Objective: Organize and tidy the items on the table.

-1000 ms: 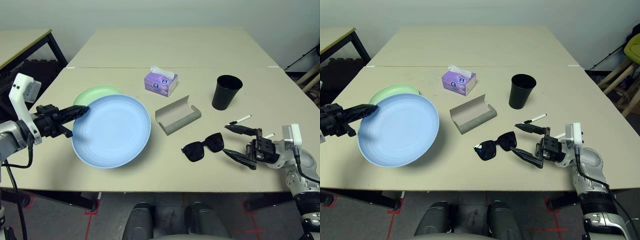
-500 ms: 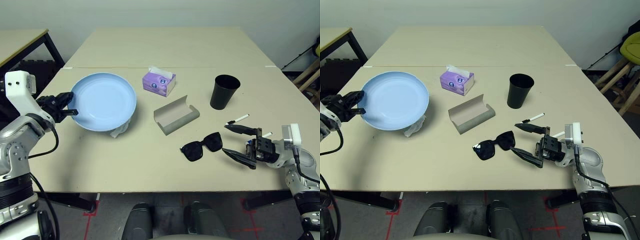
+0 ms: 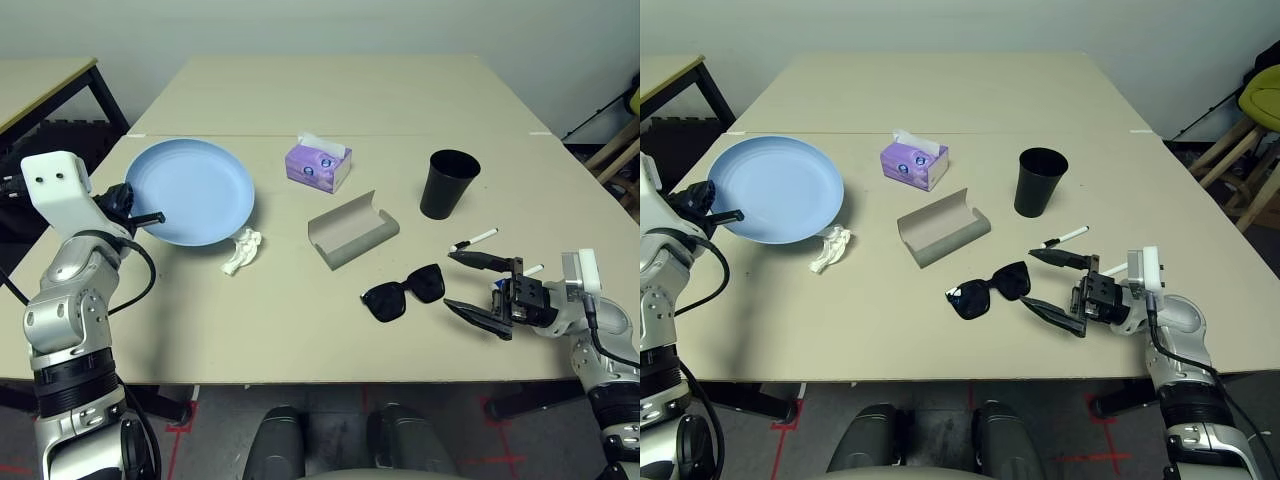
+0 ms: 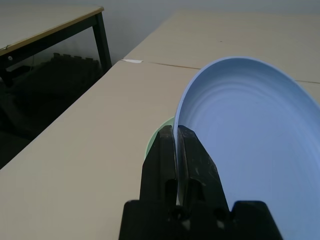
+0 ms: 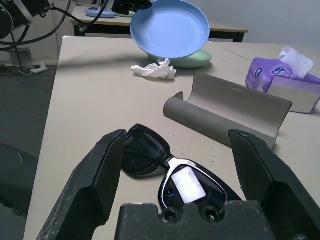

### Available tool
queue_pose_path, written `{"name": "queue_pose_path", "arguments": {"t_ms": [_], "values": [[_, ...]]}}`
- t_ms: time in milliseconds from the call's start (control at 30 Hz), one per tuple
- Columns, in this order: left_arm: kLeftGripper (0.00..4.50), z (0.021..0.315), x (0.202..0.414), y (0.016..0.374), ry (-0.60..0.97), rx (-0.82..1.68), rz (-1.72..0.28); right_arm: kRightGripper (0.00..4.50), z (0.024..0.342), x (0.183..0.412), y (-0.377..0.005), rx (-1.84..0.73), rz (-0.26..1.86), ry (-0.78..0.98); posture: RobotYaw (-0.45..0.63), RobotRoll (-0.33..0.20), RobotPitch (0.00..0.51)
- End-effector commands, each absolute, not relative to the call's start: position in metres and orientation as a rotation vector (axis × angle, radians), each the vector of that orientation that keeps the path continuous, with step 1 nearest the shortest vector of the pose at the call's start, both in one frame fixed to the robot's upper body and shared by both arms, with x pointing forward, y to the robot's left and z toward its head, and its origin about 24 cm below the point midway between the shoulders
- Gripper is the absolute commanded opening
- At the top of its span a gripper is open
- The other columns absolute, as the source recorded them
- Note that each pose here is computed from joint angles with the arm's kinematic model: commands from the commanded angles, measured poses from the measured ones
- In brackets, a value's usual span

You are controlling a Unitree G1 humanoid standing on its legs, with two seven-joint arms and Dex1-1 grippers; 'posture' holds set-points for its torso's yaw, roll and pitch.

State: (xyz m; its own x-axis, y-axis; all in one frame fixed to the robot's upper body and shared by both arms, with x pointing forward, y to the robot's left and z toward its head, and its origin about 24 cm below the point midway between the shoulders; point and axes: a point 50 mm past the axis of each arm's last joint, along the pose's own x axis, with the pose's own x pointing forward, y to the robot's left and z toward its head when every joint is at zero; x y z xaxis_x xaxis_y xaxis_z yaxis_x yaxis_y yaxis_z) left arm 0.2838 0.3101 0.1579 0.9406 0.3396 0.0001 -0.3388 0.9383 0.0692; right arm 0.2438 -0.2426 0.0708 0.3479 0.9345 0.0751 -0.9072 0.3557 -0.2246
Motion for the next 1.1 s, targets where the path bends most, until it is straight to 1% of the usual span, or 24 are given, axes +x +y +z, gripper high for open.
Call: {"name": "queue_pose_path", "arguments": {"t_ms": [33,100,200,267,300,400,500,533,667,800,967,1100], "values": [[0.05,0.152,0.287,0.303,0.013,0.140,0.341,4.50,0.074,0.246,-0.243,-0.157,1.174,-0.230,0.12,0.000,0.044],[0.05,0.147,0.288,0.301,0.029,0.146,0.338,4.50,0.074,0.247,-0.243,-0.156,1.167,-0.233,0.11,0.000,0.044],[0.75,0.143,0.289,0.301,0.043,0.157,0.340,4.50,0.073,0.246,-0.243,-0.158,1.166,-0.231,0.11,0.000,0.044],[1.43,0.144,0.290,0.301,0.042,0.164,0.334,4.50,0.073,0.246,-0.242,-0.157,1.165,-0.229,0.11,0.000,0.047],[1.91,0.144,0.290,0.301,0.039,0.166,0.332,4.50,0.072,0.245,-0.242,-0.157,1.165,-0.229,0.11,0.000,0.047],[2.97,0.146,0.291,0.303,0.032,0.172,0.334,4.50,0.072,0.245,-0.242,-0.153,1.154,-0.233,0.10,0.000,0.048],[4.17,0.149,0.291,0.304,0.015,0.173,0.325,4.50,0.072,0.245,-0.242,-0.148,1.146,-0.237,0.10,0.000,0.048],[4.48,0.151,0.291,0.304,0.001,0.169,0.312,4.50,0.072,0.245,-0.242,-0.147,1.145,-0.237,0.11,0.000,0.048],[4.48,0.169,0.291,0.298,-0.099,0.163,0.224,4.50,0.073,0.245,-0.242,-0.144,1.141,-0.240,0.11,0.000,0.048],[4.48,0.178,0.290,0.289,-0.131,0.152,0.096,4.50,0.074,0.246,-0.242,-0.141,1.126,-0.253,0.11,0.000,0.044],[4.48,0.174,0.285,0.272,-0.019,0.089,-0.130,4.50,0.076,0.248,-0.242,-0.141,1.111,-0.265,0.11,0.000,0.043],[4.48,0.164,0.272,0.257,0.088,0.057,-0.305,4.50,0.075,0.248,-0.242,-0.141,1.108,-0.264,0.11,0.000,0.044]]}}
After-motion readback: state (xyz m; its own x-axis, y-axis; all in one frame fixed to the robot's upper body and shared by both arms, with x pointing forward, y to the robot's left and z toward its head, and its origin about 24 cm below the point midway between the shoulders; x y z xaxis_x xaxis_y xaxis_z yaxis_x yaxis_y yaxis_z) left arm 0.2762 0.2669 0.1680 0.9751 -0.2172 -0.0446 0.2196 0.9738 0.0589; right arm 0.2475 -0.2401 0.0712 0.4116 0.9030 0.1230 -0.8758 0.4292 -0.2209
